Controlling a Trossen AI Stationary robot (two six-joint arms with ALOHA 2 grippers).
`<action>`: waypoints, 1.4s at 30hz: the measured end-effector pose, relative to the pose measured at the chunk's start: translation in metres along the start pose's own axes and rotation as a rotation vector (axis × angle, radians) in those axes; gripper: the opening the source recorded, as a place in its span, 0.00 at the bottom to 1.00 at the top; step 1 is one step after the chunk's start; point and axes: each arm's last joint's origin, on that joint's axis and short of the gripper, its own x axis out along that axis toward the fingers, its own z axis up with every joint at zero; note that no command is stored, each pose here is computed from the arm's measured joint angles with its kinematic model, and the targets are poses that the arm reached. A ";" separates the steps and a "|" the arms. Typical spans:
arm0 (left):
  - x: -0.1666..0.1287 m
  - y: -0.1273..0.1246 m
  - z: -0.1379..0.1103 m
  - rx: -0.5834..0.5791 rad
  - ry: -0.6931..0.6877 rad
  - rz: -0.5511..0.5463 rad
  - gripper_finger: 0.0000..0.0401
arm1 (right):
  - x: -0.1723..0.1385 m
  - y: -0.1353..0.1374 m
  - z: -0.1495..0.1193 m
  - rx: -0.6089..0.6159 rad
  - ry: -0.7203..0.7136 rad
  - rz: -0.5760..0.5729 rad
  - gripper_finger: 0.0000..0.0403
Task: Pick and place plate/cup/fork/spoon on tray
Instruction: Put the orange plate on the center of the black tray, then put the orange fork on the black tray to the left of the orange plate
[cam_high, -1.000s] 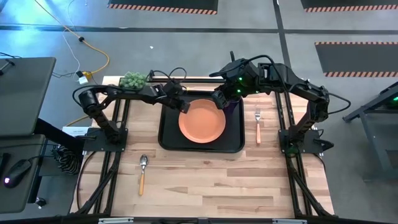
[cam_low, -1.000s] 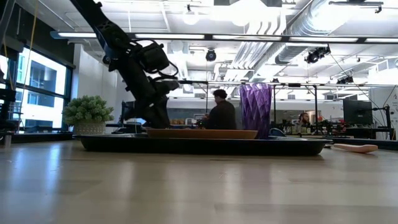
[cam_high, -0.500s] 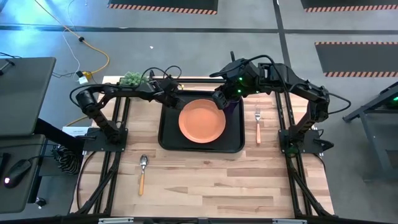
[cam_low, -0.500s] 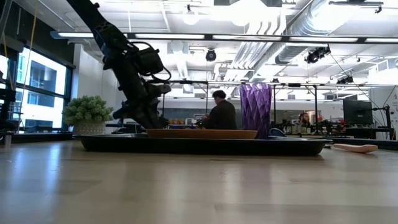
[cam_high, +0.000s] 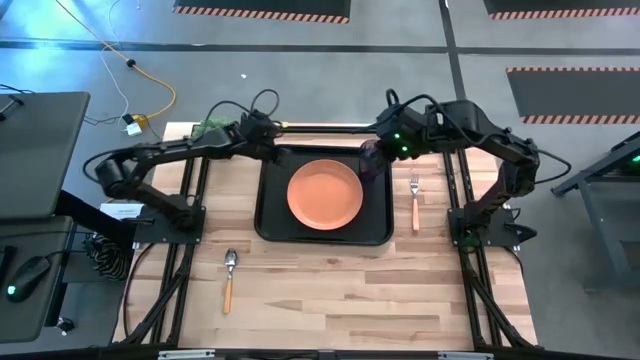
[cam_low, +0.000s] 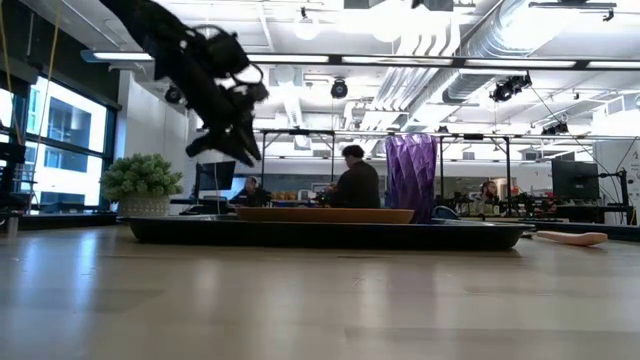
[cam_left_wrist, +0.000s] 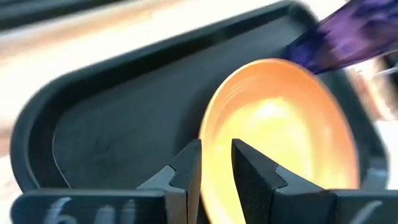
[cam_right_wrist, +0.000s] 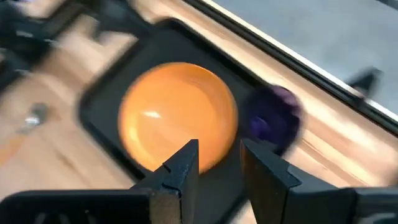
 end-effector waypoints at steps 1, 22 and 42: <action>-0.006 -0.002 0.001 0.004 -0.021 -0.012 0.20 | -0.001 -0.003 -0.003 0.010 0.010 -0.031 0.27; -0.096 -0.021 0.007 0.051 -0.295 -0.169 0.20 | -0.023 0.021 -0.037 0.084 -0.075 -0.013 0.27; -0.101 -0.021 0.006 0.053 -0.308 -0.177 0.20 | 0.032 -0.032 -0.157 0.556 0.203 -0.225 0.27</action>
